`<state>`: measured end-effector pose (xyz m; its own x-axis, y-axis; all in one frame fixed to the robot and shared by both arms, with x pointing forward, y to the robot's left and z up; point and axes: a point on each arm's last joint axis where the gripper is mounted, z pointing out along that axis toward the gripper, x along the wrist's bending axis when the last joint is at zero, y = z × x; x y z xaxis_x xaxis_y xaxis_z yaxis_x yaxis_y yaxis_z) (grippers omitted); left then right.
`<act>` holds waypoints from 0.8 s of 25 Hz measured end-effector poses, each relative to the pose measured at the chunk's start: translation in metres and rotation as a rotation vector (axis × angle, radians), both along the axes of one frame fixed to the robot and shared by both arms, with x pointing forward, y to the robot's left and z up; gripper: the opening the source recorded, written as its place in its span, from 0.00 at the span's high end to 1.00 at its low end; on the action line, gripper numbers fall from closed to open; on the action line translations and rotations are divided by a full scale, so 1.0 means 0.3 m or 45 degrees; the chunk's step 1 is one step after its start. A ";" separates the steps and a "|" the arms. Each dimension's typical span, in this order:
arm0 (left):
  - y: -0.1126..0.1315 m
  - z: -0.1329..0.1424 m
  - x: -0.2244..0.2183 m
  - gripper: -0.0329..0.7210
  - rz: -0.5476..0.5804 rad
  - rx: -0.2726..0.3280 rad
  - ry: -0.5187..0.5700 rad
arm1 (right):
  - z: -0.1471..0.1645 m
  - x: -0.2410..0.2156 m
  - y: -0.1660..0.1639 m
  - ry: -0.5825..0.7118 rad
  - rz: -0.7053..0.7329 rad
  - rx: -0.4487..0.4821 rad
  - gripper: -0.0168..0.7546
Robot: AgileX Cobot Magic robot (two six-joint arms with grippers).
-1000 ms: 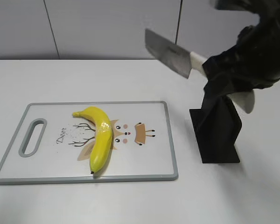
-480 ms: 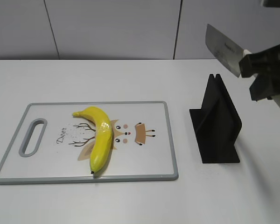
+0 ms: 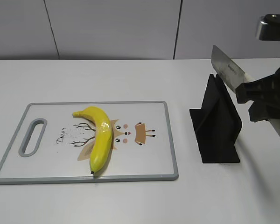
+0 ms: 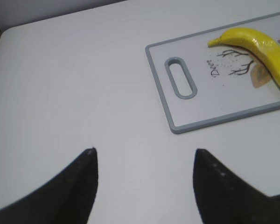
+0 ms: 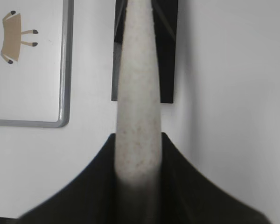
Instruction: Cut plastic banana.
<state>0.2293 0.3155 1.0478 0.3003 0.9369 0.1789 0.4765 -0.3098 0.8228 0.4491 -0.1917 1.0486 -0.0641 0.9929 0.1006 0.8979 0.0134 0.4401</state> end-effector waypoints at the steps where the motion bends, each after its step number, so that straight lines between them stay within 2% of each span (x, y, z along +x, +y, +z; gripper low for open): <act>1: -0.001 -0.007 0.004 0.17 -0.002 0.005 0.007 | -0.003 0.001 0.000 0.000 0.000 -0.002 0.77; 6: -0.011 -0.022 0.029 0.18 -0.013 -0.004 -0.045 | -0.021 0.016 0.009 0.012 0.003 -0.008 0.77; 20: -0.008 -0.022 0.034 0.22 0.032 0.013 -0.070 | -0.135 0.068 0.040 0.158 -0.019 -0.070 0.77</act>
